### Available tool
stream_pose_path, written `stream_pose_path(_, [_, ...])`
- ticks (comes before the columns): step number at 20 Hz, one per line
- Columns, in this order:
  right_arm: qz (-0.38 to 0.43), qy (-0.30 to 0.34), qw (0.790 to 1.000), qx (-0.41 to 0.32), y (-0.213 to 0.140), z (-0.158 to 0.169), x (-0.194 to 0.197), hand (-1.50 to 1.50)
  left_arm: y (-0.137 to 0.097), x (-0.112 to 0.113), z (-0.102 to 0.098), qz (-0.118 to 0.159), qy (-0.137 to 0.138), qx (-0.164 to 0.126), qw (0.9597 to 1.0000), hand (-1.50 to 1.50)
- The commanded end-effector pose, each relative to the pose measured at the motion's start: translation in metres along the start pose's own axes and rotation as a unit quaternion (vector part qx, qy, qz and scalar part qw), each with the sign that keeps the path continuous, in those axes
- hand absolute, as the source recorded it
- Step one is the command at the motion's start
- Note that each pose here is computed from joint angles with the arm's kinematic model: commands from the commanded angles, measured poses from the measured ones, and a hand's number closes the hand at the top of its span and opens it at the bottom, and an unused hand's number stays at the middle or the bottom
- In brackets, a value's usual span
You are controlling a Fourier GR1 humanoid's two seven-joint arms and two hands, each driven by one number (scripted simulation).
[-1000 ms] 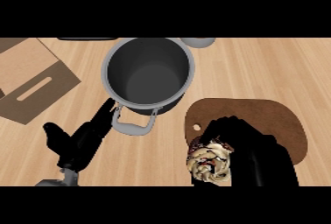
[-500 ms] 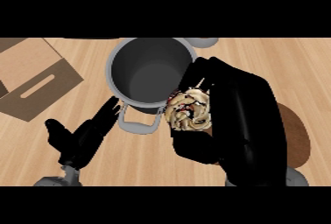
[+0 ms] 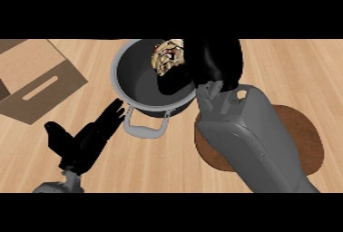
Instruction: Pick the cupcake from the cutting board and place it in the pot
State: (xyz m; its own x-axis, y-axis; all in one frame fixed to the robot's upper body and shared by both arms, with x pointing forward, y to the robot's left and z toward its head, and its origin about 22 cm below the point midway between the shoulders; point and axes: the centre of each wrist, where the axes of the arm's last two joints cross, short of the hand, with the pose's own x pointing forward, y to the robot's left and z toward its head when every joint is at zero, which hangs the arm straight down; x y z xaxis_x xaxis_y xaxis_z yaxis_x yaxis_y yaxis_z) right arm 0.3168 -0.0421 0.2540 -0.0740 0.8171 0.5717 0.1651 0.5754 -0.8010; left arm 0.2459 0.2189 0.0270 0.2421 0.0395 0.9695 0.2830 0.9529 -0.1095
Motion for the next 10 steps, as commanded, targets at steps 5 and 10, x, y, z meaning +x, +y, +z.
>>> stream_pose_path(5, [-0.002,0.013,1.0,0.007,0.05,-0.059,0.004,1.5,-0.01,0.008,-0.003,-0.006,-0.009,-0.003,0.9999,0.0])
stream_pose_path(10, [-0.012,0.015,1.0,0.0,0.072,-0.081,-0.001,1.5,-0.015,0.001,-0.014,-0.014,-0.011,-0.026,0.9995,0.0])
